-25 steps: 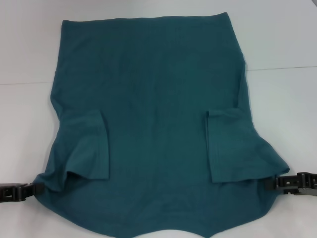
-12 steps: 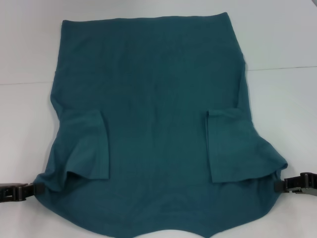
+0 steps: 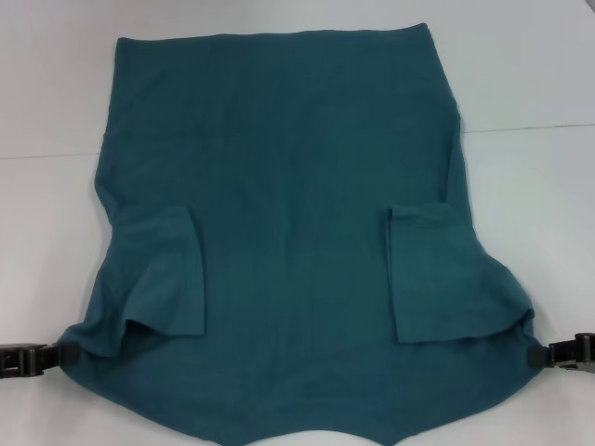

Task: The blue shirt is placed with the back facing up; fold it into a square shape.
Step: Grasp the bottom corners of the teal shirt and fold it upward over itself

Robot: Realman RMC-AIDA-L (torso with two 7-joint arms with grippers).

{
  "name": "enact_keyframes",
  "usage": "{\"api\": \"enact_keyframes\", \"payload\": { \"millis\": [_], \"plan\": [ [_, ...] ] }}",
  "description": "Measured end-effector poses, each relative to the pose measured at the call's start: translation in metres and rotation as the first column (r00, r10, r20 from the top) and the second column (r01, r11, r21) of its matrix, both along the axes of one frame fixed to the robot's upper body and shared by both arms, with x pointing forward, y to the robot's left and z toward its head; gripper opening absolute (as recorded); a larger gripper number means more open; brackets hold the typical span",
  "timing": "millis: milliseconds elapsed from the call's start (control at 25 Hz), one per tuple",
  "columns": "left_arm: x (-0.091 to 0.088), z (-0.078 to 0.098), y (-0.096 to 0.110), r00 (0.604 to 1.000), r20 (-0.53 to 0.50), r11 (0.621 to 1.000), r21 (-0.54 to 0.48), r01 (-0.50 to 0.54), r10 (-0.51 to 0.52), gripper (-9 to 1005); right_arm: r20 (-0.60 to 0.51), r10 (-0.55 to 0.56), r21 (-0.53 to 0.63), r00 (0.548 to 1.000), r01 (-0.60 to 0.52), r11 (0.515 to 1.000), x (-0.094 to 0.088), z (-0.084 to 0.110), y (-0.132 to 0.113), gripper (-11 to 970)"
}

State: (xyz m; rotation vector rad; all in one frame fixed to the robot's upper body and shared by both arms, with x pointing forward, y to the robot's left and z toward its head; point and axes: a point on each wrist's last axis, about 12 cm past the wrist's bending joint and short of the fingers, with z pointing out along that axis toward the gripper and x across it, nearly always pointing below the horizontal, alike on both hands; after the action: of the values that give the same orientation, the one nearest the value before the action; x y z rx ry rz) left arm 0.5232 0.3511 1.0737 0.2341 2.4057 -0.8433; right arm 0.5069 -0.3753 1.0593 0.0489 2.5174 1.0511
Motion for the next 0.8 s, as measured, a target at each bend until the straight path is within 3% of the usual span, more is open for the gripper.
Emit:
{"api": "enact_keyframes", "payload": {
  "millis": [320,800],
  "plan": [
    [-0.009,0.003,0.000,0.998,-0.044,0.998,-0.051,0.030,-0.033,32,0.076,-0.004,0.064,0.997,-0.001,0.998,-0.030,-0.004,-0.011,36],
    [-0.042,0.004,0.009,0.992,-0.093,0.987,-0.147,0.068,-0.082,33,0.176,-0.052,0.081,0.983,0.038,0.996,-0.078,-0.009,-0.037,35]
  ]
}}
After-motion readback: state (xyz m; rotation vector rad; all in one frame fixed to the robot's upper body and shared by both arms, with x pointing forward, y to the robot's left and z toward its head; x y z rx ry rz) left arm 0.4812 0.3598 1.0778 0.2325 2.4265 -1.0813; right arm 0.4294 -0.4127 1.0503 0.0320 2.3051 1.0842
